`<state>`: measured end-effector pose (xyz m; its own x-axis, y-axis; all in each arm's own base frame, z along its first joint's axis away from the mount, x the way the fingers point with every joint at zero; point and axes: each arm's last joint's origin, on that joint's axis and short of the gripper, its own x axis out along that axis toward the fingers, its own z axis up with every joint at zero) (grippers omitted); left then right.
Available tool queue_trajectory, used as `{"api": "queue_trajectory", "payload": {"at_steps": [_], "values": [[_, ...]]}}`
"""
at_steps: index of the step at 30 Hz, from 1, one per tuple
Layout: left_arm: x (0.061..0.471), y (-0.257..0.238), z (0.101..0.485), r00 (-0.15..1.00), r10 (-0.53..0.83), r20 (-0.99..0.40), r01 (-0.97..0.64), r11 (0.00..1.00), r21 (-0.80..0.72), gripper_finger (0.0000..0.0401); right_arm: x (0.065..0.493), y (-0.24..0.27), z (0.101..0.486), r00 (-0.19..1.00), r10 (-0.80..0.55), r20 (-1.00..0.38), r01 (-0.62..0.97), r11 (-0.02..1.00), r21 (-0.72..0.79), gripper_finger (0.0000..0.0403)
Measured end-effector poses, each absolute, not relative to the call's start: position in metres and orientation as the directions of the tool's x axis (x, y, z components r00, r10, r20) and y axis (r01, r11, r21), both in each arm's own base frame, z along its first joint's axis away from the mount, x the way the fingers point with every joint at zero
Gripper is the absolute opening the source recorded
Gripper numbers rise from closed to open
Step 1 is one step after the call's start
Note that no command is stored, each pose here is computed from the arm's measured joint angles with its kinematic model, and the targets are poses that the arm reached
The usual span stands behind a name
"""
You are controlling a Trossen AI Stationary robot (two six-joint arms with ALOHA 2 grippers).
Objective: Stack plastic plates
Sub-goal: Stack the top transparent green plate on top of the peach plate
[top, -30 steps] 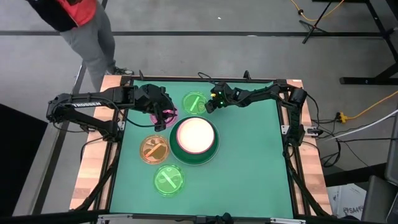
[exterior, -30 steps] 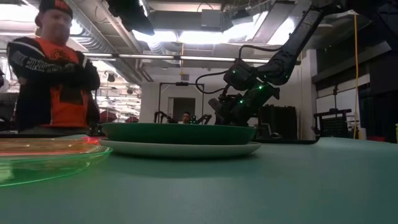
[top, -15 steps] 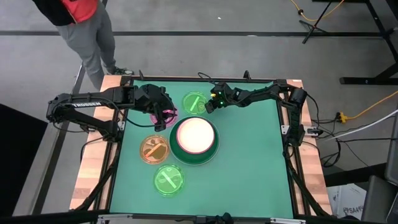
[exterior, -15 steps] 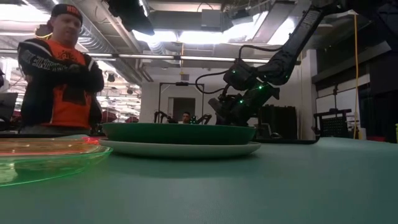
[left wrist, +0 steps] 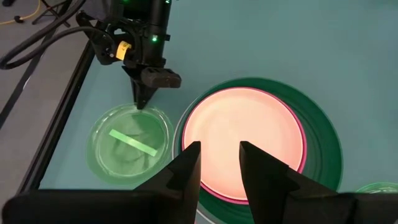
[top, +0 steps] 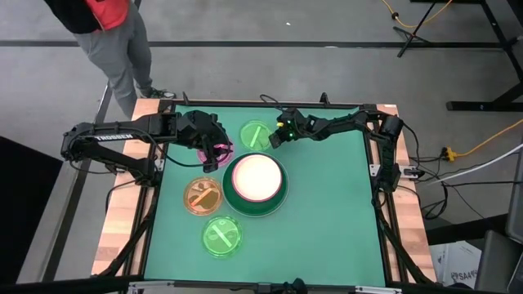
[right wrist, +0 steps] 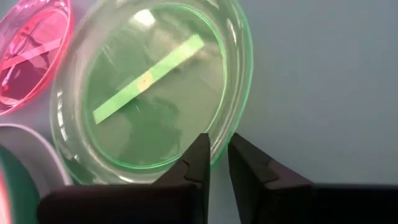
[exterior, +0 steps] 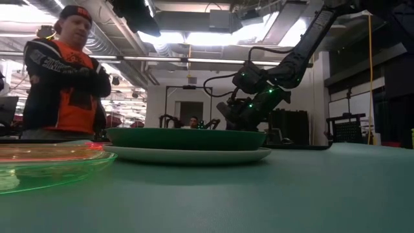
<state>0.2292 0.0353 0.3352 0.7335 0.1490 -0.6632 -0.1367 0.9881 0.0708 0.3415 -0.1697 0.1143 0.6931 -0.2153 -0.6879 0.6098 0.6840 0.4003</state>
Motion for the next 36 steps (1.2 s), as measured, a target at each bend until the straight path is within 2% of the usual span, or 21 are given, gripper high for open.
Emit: {"api": "queue_trajectory", "payload": {"at_steps": [8, 20, 36], "values": [[0.229, 0.035, 0.335, 0.733, 0.149, -0.663, -0.137, 0.988, 0.071, 0.0104, 0.342, -0.170, 0.115, 0.691, -0.227, -0.687, 0.616, 0.682, 0.395, 0.0003], [0.229, 0.035, 0.335, 0.733, 0.149, -0.663, -0.137, 0.988, 0.071, 0.0104, 0.342, -0.171, 0.115, 0.693, -0.230, -0.683, 0.616, 0.681, 0.396, 0.0001], [0.229, 0.035, 0.335, 0.733, 0.149, -0.663, -0.137, 0.988, 0.071, 0.0104, 0.332, -0.201, 0.136, 0.789, -0.231, -0.570, 0.549, 0.680, 0.485, 0.0000]]}}
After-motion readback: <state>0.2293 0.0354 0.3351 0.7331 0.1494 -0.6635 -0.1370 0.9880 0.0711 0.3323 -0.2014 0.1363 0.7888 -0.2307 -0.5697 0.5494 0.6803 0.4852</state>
